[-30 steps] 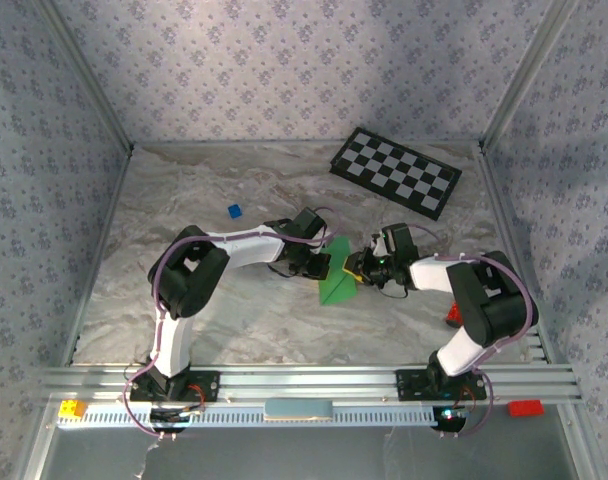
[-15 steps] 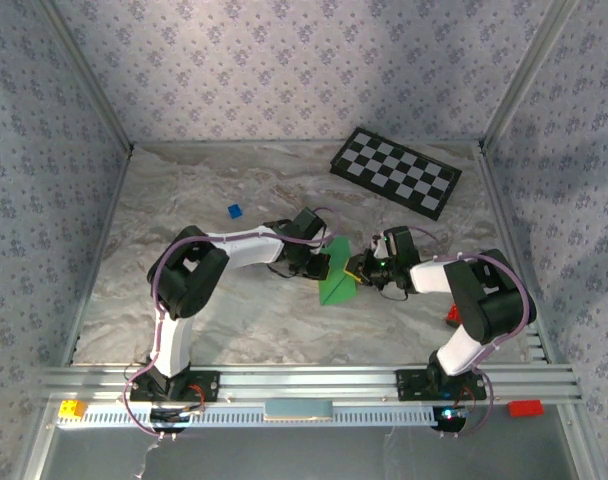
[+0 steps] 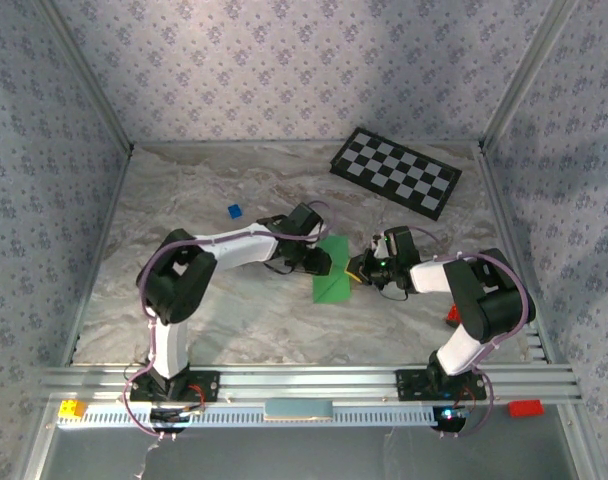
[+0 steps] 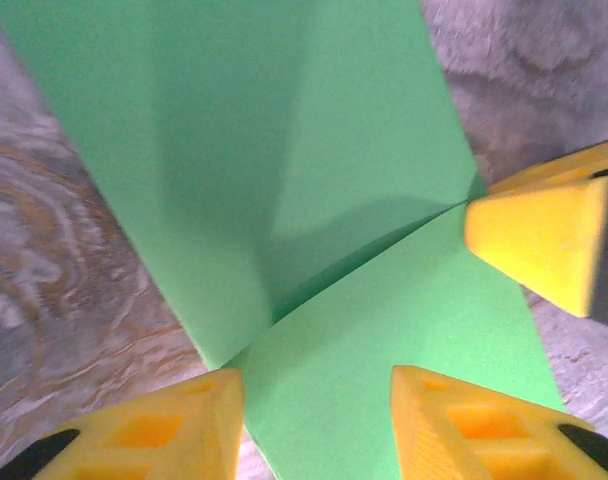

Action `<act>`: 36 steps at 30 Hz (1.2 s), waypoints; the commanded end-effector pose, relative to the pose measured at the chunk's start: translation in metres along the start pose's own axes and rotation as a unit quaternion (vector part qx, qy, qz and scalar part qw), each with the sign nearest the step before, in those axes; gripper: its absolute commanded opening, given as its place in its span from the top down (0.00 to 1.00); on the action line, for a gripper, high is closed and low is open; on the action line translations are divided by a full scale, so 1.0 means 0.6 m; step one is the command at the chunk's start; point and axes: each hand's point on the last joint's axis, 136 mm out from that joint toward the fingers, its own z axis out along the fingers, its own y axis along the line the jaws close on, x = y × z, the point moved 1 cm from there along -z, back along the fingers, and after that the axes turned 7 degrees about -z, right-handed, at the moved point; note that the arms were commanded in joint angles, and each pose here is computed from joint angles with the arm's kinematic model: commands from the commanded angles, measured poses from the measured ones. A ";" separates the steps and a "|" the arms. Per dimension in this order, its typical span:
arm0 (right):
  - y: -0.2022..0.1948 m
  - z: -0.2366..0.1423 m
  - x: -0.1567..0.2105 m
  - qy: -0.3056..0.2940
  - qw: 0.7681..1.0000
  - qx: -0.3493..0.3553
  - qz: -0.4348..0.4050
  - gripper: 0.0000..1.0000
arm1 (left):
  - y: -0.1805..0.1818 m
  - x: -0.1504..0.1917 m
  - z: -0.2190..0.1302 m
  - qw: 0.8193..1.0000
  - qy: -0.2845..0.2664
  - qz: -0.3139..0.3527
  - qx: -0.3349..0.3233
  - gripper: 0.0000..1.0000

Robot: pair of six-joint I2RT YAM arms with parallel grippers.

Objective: Fold a paper plane with a square sheet of paper (pick it up from the middle)
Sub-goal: Turn over the paper at the center of the table.

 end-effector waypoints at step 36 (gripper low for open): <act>0.041 -0.260 -0.063 -0.032 0.861 0.458 -0.220 0.99 | 0.131 -0.033 -0.279 0.926 -0.325 -0.099 -0.167 0.19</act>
